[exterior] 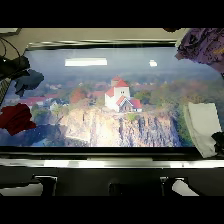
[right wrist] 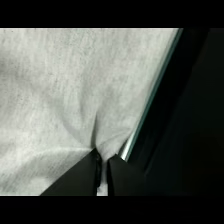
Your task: Fold the clothes and pants, and hang the long-sleeved shirts on hangers.
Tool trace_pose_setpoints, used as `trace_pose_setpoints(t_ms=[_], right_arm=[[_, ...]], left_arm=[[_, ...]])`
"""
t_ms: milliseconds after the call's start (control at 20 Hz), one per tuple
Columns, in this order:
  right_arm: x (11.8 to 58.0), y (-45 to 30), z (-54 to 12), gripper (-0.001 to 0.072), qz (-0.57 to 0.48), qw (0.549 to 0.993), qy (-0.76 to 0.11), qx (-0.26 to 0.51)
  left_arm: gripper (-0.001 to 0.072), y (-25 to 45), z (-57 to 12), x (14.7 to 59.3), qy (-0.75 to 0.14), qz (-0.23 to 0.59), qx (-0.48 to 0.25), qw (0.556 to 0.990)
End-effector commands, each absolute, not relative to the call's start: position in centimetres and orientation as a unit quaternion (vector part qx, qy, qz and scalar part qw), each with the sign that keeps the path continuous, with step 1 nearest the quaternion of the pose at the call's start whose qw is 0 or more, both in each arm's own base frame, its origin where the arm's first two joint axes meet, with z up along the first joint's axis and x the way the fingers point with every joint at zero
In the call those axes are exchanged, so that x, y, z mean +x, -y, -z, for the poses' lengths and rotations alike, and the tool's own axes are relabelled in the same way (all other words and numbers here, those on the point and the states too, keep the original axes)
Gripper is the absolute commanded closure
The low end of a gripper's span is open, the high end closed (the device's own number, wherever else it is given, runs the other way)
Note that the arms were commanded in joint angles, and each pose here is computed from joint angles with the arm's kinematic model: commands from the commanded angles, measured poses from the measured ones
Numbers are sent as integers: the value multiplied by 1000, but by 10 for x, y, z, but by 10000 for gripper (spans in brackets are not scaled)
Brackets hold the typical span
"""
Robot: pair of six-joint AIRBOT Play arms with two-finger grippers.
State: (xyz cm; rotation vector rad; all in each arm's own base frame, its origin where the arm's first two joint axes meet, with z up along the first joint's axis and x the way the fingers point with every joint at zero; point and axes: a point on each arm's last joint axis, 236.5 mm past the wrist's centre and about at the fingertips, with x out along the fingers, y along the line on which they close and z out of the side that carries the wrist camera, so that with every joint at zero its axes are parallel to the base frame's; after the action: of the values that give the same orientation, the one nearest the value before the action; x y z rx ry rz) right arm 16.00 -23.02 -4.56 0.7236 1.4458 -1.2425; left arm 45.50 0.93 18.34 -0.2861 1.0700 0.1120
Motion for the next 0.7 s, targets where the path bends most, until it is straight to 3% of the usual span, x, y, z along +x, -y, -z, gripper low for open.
trace_pose_setpoints(t_ms=[0, 450, 500, 600, 650], right_arm=[[141, 224, 51, 681, 527, 500, -624, 289], [129, 236, 49, 678, 541, 498, -630, 251], [129, 239, 48, 588, 543, 500, -628, 246], [134, 241, 47, 217, 538, 508, -626, 246], [139, 244, 43, 142, 530, 518, -627, 240]], left_arm=[[689, -10, -183, 455, -508, -54, -136, 849], [688, -10, -183, 455, -508, -53, -136, 849], [689, -10, -183, 455, -508, -54, -136, 849], [689, -10, -183, 455, -508, -53, -136, 849], [689, -10, -183, 455, -508, -54, -136, 849]])
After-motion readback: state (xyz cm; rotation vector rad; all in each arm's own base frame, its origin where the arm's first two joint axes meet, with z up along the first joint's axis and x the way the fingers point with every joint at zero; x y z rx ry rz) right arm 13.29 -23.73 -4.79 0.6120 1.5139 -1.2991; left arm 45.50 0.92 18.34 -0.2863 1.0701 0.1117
